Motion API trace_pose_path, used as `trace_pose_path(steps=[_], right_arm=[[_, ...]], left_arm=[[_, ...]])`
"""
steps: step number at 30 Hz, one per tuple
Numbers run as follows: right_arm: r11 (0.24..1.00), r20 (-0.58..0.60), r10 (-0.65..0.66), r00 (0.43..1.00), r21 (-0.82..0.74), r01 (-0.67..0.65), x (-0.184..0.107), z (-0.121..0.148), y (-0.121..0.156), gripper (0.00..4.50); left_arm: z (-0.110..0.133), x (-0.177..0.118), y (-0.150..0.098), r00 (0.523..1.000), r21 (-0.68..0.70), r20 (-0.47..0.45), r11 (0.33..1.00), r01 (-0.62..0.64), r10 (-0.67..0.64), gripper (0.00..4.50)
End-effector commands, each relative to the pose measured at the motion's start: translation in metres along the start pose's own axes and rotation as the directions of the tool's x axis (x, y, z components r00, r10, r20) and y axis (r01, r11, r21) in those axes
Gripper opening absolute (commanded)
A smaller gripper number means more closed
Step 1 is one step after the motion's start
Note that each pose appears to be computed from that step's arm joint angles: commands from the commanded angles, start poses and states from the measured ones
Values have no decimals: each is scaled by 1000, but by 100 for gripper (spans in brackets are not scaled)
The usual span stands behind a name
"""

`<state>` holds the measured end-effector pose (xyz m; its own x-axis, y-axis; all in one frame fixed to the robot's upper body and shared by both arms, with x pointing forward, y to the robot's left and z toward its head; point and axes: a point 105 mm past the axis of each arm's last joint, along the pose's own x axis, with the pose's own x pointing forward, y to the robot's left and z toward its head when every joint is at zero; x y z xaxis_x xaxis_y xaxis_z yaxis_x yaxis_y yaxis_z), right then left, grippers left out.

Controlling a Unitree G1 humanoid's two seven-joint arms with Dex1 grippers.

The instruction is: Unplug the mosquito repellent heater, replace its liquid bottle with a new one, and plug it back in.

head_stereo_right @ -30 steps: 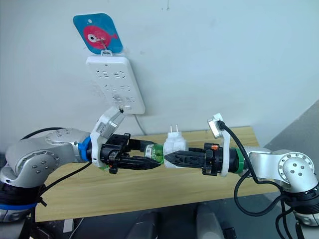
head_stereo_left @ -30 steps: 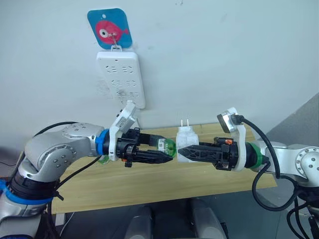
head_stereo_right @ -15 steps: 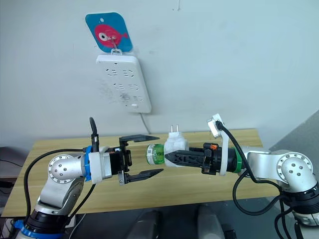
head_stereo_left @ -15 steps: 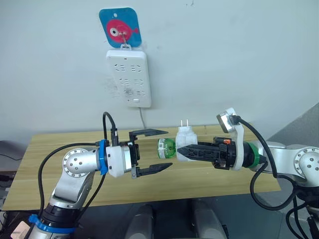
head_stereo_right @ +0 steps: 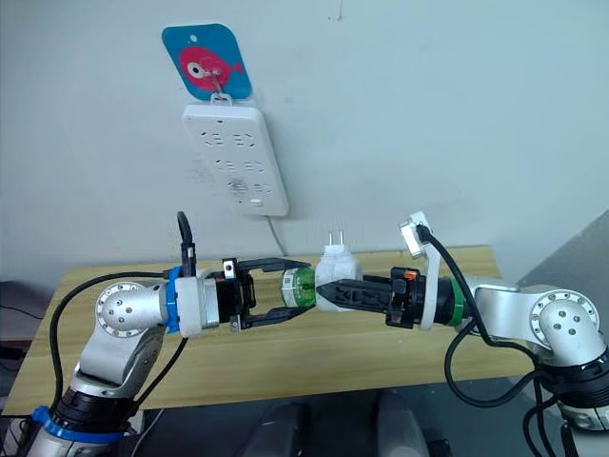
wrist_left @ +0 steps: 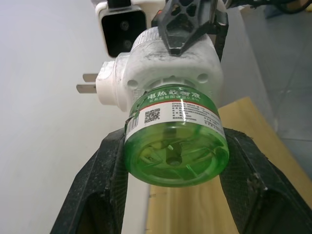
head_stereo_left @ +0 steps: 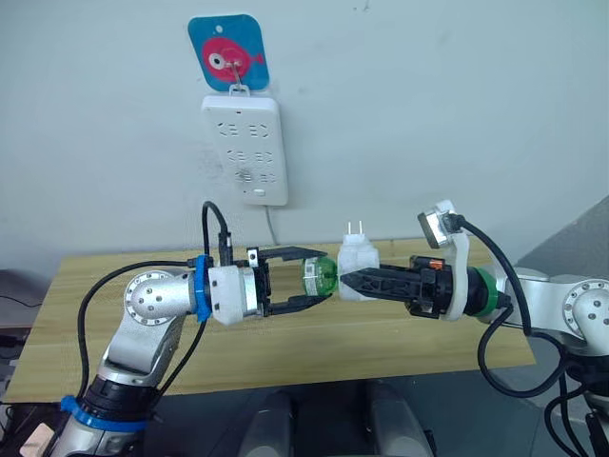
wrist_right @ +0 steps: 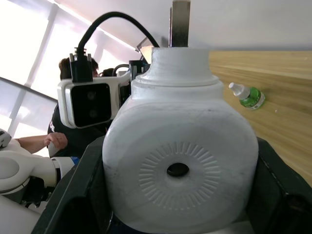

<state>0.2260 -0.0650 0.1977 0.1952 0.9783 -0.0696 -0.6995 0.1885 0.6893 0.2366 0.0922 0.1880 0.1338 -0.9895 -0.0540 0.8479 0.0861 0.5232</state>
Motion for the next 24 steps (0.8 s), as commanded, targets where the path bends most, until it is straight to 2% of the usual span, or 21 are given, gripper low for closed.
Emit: trace_pose_path(steps=[1,3,4,6,9,15,18,22,24], right_arm=[[999,-28,38,999,-2,-38,2,-4,8,302],[999,-38,39,999,0,-39,2,-5,8,302],[999,-41,40,998,1,-40,3,-5,8,302],[999,-47,43,998,1,-43,3,-6,8,302],[999,-51,47,998,1,-47,3,-6,8,302],[999,-48,50,998,1,-50,3,-5,8,302],[999,-46,50,998,2,-50,3,-5,8,302],[999,-43,49,998,2,-49,3,-5,8,302],[999,-41,48,998,2,-48,3,-5,8,302]], left_arm=[[13,5,-13,992,-541,15,833,113,-125,224],[23,1,-7,988,-689,45,712,138,-148,224],[27,-1,-2,987,-720,50,679,141,-152,224],[31,-4,5,987,-738,48,660,140,-156,224],[29,-5,10,990,-736,14,669,105,-141,224],[22,-3,8,994,-678,-28,732,57,-104,224],[15,-3,6,995,-614,-54,789,32,-82,224],[2,-6,1,992,-425,-108,905,19,-71,357],[-4,-8,0,994,-257,-107,966,-4,-25,415]])
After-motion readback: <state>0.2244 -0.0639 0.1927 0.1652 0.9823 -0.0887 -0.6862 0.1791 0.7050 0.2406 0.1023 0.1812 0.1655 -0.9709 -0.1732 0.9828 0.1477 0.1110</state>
